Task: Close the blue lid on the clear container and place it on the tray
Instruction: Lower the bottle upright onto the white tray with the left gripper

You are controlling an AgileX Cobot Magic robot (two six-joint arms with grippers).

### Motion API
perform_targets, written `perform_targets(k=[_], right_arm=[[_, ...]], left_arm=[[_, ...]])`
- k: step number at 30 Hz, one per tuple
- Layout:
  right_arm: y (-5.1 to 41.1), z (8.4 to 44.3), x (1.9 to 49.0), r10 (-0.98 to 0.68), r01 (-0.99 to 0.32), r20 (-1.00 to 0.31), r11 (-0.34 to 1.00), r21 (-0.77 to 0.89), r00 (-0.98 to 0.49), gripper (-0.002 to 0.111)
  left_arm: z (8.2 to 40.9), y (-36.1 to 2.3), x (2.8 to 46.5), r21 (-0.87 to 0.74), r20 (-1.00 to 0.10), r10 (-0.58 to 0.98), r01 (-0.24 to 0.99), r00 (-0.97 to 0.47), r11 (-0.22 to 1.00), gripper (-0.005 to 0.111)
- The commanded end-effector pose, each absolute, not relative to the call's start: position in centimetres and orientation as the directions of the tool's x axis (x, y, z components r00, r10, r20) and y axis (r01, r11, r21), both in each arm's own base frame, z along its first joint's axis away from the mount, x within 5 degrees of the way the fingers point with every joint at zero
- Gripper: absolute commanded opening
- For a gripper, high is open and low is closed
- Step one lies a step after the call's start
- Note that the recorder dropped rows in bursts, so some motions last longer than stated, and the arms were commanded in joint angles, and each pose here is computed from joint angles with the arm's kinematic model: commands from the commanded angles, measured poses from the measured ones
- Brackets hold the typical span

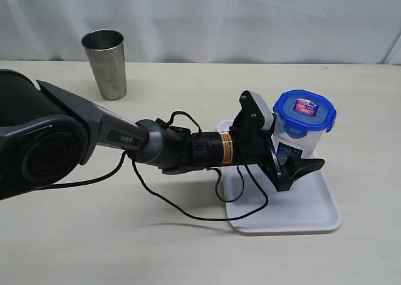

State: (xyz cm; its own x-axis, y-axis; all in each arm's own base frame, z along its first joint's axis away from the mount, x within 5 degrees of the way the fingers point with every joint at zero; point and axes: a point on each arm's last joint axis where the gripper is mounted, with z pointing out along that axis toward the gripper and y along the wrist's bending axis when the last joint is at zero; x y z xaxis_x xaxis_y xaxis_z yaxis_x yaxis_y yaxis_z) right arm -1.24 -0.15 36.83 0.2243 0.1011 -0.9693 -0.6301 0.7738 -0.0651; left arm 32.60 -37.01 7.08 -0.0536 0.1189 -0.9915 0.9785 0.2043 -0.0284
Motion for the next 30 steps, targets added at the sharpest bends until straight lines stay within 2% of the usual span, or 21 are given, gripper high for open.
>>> perform_targets(k=[1,12,20,30], right_arm=[[-0.2,36.7,-1.2,0.088,-0.618,-0.969,0.782,-0.077,0.233,0.005],[-0.2,36.7,-1.2,0.088,-0.618,-0.969,0.782,-0.077,0.233,0.005],[-0.2,36.7,-1.2,0.087,-0.617,-0.968,0.783,-0.078,0.234,0.005],[-0.2,36.7,-1.2,0.085,-0.616,-0.968,0.784,-0.080,0.235,0.005]], left_arm=[[8.6,-37.1,32.8,0.001,-0.993,0.115,0.978,-0.024,0.207,0.086],[8.5,-36.4,33.4,0.026,-0.986,0.168,0.979,-0.008,0.201,0.086],[7.8,-35.2,33.5,0.003,-0.972,0.235,0.993,-0.025,0.119,0.086],[7.5,-34.5,33.8,-0.034,-0.963,0.263,0.995,-0.059,0.099,0.086]])
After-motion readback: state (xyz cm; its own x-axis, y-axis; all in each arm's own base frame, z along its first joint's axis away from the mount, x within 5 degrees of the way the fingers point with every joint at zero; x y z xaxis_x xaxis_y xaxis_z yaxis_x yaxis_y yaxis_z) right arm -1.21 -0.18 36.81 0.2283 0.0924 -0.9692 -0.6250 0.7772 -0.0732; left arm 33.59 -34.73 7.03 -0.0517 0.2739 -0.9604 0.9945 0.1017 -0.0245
